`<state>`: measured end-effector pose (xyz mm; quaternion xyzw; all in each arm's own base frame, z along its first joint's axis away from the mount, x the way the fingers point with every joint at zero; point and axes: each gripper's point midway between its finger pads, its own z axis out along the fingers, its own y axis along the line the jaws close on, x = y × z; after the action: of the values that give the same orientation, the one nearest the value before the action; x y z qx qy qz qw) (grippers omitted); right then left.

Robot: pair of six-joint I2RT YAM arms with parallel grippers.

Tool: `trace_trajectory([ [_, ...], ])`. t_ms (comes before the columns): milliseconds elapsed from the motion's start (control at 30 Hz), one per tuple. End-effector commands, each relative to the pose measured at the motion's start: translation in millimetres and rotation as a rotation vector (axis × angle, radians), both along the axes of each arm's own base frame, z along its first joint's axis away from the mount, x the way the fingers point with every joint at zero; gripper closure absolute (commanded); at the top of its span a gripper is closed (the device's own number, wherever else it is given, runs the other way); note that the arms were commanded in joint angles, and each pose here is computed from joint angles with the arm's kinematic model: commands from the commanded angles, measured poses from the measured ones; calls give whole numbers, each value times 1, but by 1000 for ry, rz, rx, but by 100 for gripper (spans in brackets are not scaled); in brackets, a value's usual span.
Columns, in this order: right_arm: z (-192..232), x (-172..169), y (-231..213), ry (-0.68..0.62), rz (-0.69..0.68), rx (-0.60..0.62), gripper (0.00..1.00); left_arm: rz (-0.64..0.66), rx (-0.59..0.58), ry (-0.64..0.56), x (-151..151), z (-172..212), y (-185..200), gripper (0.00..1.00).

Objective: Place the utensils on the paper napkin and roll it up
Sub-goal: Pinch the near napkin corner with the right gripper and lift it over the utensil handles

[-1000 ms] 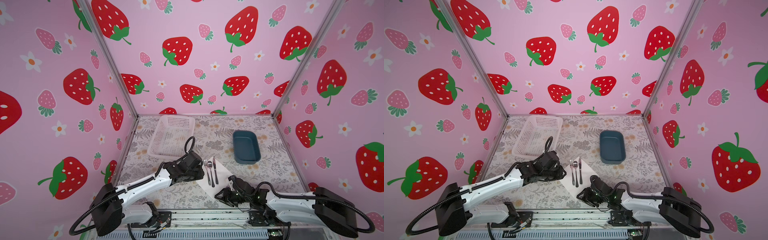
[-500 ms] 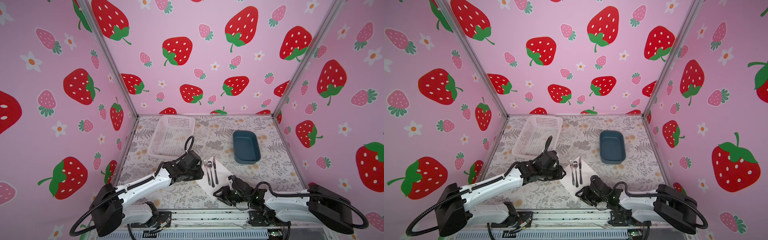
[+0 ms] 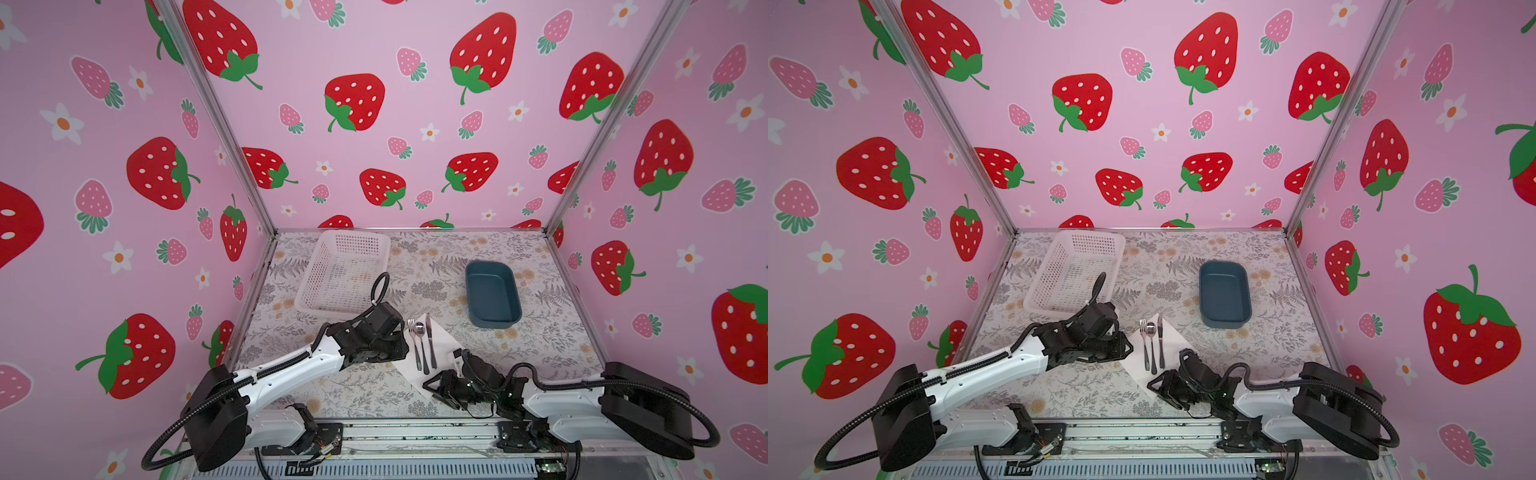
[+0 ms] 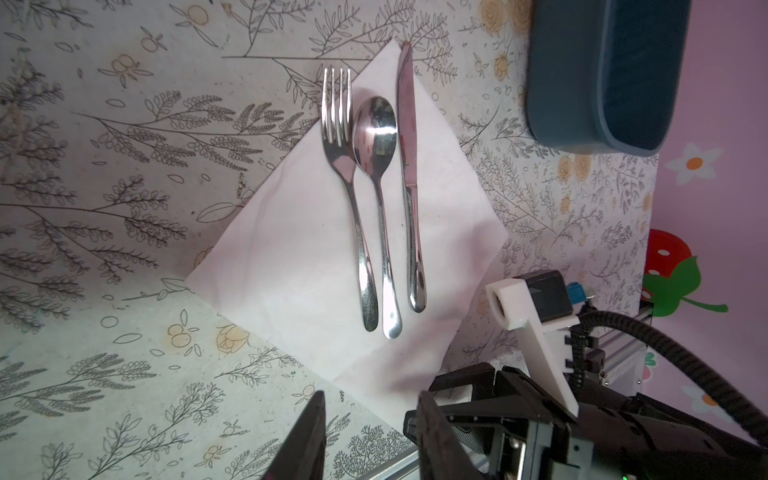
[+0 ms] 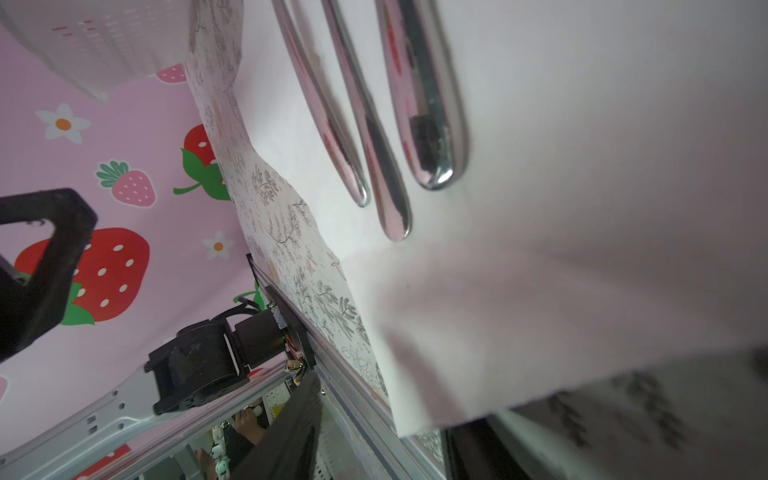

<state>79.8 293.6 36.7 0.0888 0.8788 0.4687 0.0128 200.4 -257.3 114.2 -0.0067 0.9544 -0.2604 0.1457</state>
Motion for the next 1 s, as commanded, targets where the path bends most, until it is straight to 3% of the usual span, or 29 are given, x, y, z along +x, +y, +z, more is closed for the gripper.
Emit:
trace_trajectory([
  [0,24,12,14,-64,-26,69,52,-3,0,-7,1,7,0,62],
  [400,36,26,22,-108,-57,122,50,-8,-1,11,-4,0,2,61],
  [967,28,62,18,-143,-103,85,50,-59,-53,94,-12,-22,-16,54],
])
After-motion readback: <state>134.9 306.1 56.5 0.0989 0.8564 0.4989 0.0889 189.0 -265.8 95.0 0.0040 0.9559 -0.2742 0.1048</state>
